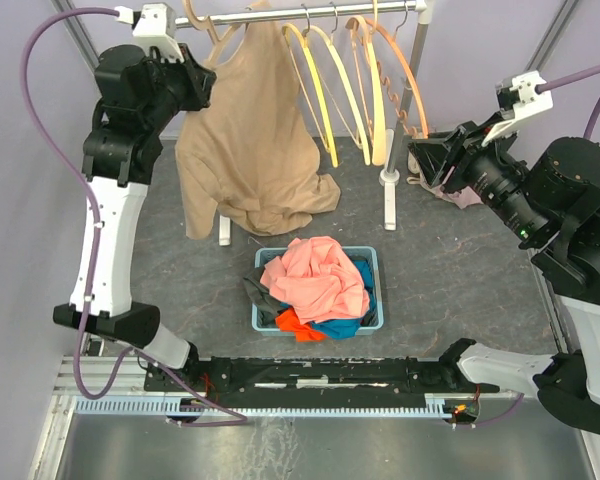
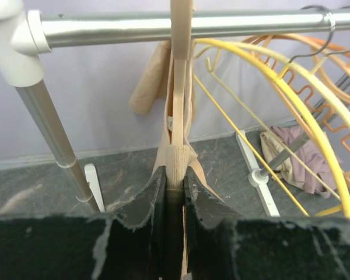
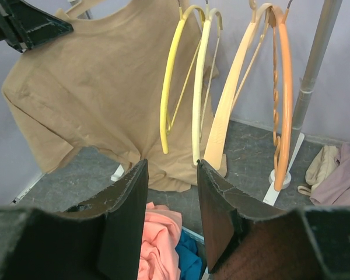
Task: Remove the t-shirt from the hanger
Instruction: Pick up the hanger from the clothesline.
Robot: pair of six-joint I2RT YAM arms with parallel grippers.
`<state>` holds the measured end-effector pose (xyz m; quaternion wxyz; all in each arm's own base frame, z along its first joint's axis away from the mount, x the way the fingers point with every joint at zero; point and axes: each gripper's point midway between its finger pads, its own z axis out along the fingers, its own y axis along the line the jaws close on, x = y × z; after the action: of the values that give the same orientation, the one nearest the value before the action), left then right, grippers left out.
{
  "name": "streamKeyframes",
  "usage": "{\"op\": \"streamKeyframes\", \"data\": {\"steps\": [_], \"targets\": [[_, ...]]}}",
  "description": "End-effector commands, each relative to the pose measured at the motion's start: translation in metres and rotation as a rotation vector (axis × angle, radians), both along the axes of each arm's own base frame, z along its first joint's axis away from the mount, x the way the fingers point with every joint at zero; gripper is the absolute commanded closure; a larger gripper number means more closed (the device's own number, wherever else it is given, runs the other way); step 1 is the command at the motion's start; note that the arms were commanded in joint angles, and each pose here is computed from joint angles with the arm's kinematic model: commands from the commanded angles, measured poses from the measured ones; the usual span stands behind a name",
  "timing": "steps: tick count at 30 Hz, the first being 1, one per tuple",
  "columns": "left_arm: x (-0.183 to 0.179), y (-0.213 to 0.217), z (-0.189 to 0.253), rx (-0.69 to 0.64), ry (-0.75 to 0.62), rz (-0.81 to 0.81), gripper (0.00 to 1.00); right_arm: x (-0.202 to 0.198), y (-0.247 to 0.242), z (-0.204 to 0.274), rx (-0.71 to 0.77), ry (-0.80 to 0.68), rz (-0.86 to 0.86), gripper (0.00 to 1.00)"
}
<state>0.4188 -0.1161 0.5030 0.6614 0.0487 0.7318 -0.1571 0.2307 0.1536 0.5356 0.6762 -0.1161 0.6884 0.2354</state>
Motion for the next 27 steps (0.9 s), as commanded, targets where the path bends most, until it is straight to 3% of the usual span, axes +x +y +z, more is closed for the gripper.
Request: {"op": "streamKeyframes", "data": {"steps": [1, 14, 27], "targets": [[-0.034, -0.004, 0.057, -0.076, -0.172, -0.046, 0.97, -0.003, 0.003, 0.015, 0.041, -0.046, 0.021, 0.53], [-0.091, 0.001, 0.026, -0.066, -0.085, -0.085, 0.97, 0.011, 0.031, 0.008, 0.042, -0.022, 0.096, 0.53], [-0.154, -0.02, 0.021, -0.096, -0.128, -0.295, 0.97, 0.031, 0.09, 0.013, 0.133, 0.006, 0.27, 0.52]]}}
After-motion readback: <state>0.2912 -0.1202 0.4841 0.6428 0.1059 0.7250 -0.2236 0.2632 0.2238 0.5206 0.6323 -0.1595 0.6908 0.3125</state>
